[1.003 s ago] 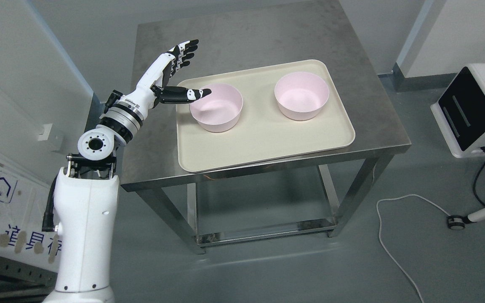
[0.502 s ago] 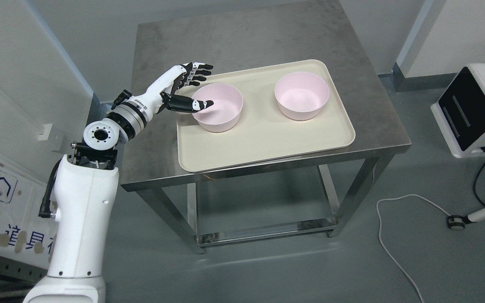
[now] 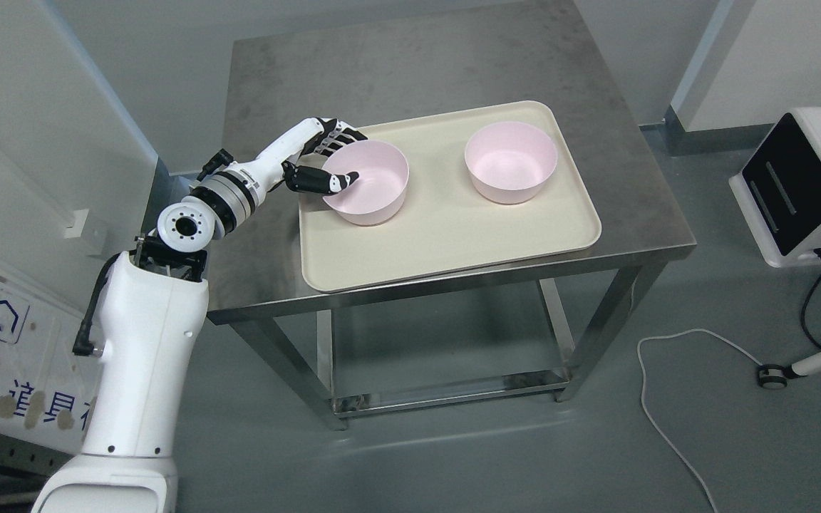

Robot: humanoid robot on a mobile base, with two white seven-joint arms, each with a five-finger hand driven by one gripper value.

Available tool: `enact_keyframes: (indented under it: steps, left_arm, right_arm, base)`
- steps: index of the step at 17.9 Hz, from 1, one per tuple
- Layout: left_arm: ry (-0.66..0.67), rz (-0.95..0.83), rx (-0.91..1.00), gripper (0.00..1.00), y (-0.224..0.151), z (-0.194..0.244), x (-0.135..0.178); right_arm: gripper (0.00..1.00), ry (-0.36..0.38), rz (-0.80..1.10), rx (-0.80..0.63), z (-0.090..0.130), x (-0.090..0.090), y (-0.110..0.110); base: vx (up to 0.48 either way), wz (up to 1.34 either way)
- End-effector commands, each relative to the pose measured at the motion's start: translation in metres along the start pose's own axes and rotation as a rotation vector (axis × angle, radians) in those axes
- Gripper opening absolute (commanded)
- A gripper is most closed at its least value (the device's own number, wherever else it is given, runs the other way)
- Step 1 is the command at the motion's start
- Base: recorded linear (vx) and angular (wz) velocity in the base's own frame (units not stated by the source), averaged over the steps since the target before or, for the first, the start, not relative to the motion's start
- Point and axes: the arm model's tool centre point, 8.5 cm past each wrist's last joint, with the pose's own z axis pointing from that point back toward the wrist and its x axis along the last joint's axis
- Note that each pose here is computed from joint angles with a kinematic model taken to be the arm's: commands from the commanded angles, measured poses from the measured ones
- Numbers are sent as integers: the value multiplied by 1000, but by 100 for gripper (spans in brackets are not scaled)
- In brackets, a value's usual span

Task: Stack pink IKEA bowls on left shelf middle
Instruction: 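Hook the left hand fingers over the near bowl's rim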

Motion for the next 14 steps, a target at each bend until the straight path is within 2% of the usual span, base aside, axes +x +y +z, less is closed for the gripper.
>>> enact_keyframes:
  steps: [1,5,9,11,13,14]
  left_arm:
    - [31,-104,-41,27,-11,-8,-8]
    - [-63,-159,-24,1,-4,-10,8]
    - [-154,-170,-7,0,-4,-17,34]
    - [-227,-166,44,0,16,-22,68]
    - [-341,-143,65,0,21,-38,123]
    - [-354,-167,49,0,25,-39,134]
  right_arm:
    - [100,-7,1,-17,0,1,-11]
    - [100,-7,1,-18,0,1,-12]
    - [100,-7,1,-17,0,1,-11]
    - [100,-7,3,-16,0,1,-11]
    - [100,-7,1,-18,0,1,-12]
    - [100,-7,1,-17,0,1,-11]
  base:
    - [0,0]
    - [0,0]
    - [0,0]
    - [0,0]
    - [0,0]
    - [0,0]
